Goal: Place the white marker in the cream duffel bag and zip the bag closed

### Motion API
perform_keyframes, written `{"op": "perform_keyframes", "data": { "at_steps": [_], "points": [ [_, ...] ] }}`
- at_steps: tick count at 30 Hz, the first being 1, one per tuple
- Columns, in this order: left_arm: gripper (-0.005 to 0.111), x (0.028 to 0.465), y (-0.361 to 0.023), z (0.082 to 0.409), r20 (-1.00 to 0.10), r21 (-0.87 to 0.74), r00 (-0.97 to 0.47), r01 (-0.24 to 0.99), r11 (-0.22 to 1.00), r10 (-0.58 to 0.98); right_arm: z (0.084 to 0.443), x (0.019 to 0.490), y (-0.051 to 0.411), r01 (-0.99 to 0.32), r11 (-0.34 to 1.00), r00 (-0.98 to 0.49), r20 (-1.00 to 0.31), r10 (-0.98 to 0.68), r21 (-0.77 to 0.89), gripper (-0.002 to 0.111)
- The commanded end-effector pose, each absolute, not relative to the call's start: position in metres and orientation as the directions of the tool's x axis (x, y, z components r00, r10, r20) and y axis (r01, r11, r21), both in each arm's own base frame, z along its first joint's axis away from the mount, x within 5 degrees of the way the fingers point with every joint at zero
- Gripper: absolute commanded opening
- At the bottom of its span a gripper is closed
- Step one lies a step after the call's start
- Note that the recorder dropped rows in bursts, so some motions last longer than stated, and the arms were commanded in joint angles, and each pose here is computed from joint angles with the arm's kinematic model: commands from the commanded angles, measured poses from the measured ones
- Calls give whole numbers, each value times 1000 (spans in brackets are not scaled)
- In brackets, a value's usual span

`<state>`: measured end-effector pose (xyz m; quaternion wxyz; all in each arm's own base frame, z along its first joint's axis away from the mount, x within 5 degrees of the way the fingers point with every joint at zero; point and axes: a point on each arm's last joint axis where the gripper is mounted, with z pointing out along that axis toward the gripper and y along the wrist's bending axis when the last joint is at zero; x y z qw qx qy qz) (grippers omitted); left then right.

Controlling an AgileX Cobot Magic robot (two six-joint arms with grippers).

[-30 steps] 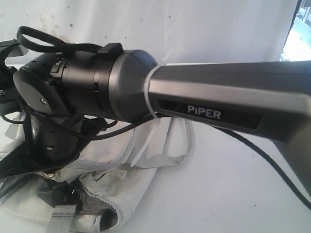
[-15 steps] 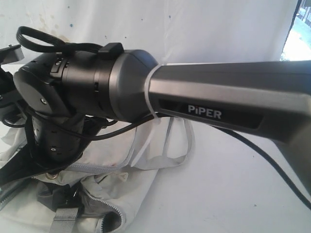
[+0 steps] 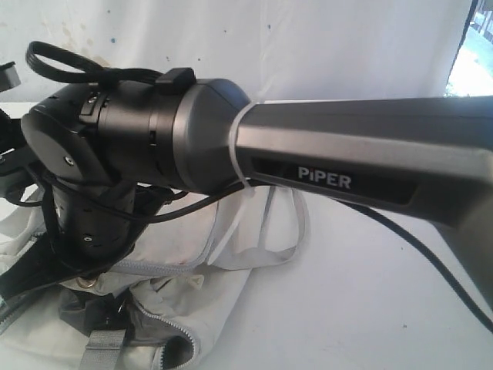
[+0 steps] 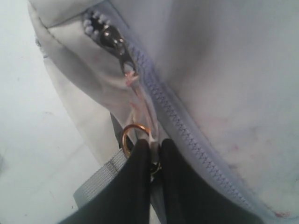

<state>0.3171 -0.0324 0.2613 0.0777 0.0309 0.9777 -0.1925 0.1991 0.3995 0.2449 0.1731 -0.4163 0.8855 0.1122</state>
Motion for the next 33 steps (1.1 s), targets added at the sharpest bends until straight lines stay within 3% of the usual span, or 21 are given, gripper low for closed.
{"op": "perform_keyframes", "data": {
  "at_steps": [1,9,21,26,31,33],
  "points": [
    [71,314,-22,271,-134,-466,-988,-4,885,-76,252,199,396,-782,621,-582,-404,-706,42,0],
    [65,299,-15,292,-198,-510,-976,25,860,-89,253,200,397,-783,620,-578,-420,-699,46,0],
    [65,252,-13,273,-223,-521,-961,-22,853,-162,253,200,398,-784,619,-575,-432,-695,49,0],
    [65,239,-15,245,-217,-530,-955,-57,846,-201,254,201,399,-785,617,-572,-445,-689,53,0],
    [52,240,-23,240,-258,-620,-935,-33,784,-243,254,201,399,-785,617,-572,-445,-689,53,0],
    [54,241,-22,238,-262,-608,-934,-35,793,-242,254,201,399,-785,617,-572,-445,-689,53,0]
  ]
}}
